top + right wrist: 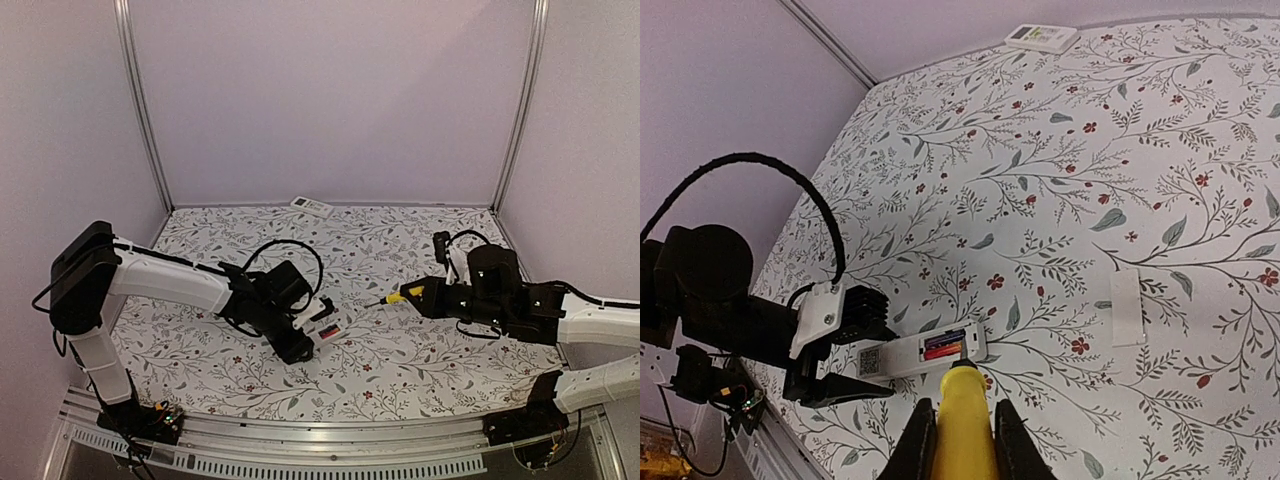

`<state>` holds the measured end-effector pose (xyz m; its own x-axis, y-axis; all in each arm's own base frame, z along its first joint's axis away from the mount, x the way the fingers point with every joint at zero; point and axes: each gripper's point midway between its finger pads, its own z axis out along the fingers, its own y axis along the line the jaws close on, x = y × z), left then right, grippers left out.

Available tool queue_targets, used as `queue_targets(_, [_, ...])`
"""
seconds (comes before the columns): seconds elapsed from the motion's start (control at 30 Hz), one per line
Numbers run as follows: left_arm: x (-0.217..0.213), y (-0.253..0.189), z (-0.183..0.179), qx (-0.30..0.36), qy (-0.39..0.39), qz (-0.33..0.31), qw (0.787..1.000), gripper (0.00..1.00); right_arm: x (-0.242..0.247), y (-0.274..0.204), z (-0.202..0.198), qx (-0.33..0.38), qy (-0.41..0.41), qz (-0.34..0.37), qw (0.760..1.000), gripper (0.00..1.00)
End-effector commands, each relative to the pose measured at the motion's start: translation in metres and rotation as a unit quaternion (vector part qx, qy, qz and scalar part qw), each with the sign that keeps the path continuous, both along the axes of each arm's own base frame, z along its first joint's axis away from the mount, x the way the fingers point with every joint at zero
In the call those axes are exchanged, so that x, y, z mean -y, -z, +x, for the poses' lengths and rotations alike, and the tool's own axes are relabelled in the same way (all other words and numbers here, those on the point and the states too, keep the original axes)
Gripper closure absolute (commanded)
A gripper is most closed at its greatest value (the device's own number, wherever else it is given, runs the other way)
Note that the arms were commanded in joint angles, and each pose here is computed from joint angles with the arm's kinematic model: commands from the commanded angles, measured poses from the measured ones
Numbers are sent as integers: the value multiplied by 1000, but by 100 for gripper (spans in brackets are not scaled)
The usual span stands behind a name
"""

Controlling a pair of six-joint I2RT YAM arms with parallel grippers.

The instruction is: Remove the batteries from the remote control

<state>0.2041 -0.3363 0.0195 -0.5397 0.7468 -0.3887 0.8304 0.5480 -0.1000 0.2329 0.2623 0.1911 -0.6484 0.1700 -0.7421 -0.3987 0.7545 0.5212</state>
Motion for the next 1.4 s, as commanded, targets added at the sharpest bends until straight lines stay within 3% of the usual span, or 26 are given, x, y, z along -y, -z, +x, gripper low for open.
queue_targets(0.0, [-1, 3, 3, 35, 17, 14, 999, 39, -13, 7, 0, -18, -6, 24, 1000, 100])
queue_targets(0.53, [-2, 10, -1, 70, 50, 37, 996, 70, -33, 26, 6, -38, -13, 18, 999, 100])
queue_targets(1.37, [1, 12, -4, 77, 59, 43, 994, 77, -57, 52, 10, -54, -29, 0, 998, 100])
